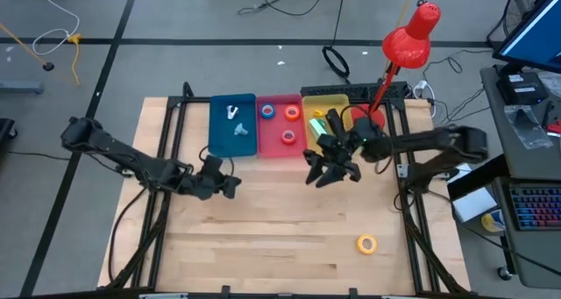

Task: Pick and place Stapler, Stapler remover, tape
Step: Put the yellow tape into the pink bin

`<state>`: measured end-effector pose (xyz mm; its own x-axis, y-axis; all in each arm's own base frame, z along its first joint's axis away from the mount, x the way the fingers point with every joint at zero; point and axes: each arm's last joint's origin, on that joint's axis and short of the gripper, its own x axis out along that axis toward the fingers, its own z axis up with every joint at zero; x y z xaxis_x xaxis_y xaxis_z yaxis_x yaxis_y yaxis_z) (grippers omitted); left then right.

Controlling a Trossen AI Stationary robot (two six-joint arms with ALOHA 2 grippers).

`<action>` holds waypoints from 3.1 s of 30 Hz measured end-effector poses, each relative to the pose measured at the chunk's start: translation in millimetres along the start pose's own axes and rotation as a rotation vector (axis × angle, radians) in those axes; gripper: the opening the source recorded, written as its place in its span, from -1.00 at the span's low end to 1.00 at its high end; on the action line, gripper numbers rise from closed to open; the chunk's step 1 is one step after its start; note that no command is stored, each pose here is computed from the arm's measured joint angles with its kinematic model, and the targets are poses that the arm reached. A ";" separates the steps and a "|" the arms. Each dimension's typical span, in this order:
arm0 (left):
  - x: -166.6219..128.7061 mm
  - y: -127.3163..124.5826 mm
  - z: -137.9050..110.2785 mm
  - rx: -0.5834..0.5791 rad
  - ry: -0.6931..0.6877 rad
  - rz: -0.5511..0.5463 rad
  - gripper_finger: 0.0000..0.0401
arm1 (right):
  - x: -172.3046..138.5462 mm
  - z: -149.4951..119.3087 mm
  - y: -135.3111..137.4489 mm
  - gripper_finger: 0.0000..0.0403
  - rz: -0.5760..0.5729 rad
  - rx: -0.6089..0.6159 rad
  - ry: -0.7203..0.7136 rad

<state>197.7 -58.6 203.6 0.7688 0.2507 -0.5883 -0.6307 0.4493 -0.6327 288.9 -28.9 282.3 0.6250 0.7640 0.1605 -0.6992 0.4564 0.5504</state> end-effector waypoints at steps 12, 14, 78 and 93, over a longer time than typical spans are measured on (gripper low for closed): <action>8.7 -17.4 -37.0 0.142 0.006 -0.118 -0.46 | -12.6 -74.2 84.8 -0.30 -0.691 0.111 0.454; 11.3 -19.5 -39.1 0.161 0.019 -0.139 -0.46 | -12.9 -84.5 97.1 -0.30 -0.758 0.130 0.501; 18.7 -27.9 -43.0 0.259 -0.001 -0.212 -0.46 | 22.2 -244.2 117.1 -0.30 -1.035 0.473 0.882; 18.7 -27.6 -43.0 0.261 0.000 -0.210 -0.46 | -4.9 -270.8 101.1 -0.30 -1.010 0.645 0.741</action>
<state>224.9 -103.2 188.5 0.8790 0.1296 -0.4590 -0.4104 0.6959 -0.5894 121.1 137.0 115.3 0.2886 0.3890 -0.8749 0.3405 0.8123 0.4735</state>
